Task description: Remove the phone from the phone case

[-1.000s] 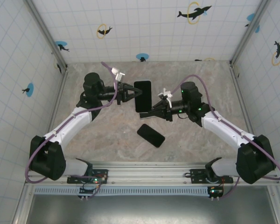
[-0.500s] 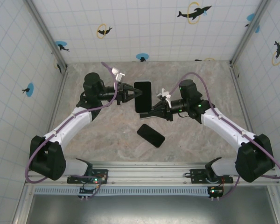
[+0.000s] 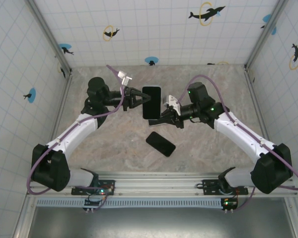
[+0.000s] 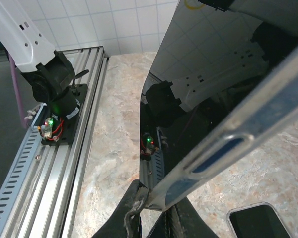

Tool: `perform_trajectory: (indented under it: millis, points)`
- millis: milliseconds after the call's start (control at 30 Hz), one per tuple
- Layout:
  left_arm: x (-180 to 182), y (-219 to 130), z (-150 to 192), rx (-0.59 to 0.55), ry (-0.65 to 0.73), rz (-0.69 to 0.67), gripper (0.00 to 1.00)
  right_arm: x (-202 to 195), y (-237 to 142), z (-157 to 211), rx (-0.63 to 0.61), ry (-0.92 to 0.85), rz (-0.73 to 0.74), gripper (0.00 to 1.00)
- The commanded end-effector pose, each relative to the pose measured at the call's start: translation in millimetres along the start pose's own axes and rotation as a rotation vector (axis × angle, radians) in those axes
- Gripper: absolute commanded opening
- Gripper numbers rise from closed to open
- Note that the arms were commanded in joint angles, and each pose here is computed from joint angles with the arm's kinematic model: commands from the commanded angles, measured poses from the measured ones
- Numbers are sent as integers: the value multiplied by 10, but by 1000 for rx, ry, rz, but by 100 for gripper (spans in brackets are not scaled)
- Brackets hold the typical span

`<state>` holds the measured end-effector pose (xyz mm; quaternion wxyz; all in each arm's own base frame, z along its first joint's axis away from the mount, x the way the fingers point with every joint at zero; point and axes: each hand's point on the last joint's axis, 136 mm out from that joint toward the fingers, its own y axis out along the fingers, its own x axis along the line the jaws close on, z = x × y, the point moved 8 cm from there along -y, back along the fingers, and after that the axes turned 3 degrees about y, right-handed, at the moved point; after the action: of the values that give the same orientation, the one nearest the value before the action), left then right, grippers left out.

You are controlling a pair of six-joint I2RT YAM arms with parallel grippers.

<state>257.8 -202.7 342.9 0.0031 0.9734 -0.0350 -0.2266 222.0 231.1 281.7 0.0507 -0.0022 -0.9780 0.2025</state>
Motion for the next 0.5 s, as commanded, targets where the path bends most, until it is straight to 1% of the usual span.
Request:
perform_trajectory:
  millis: [0,100,233,367,467]
  points:
    - [-181,36,-56,27,-84,71,0,-235,5,-146,26,-142,178,13]
    - [-173,39,-57,28,-92,74,0,-244,10,-176,28,-178,217,13]
    - [-152,43,-52,28,-96,74,0,-250,-23,-217,-11,-206,267,13]
    - [-132,48,-42,27,-99,73,0,-221,-39,-264,-68,-180,267,13]
    - [-130,47,-52,25,-100,76,0,-204,-37,-261,-82,-171,270,13]
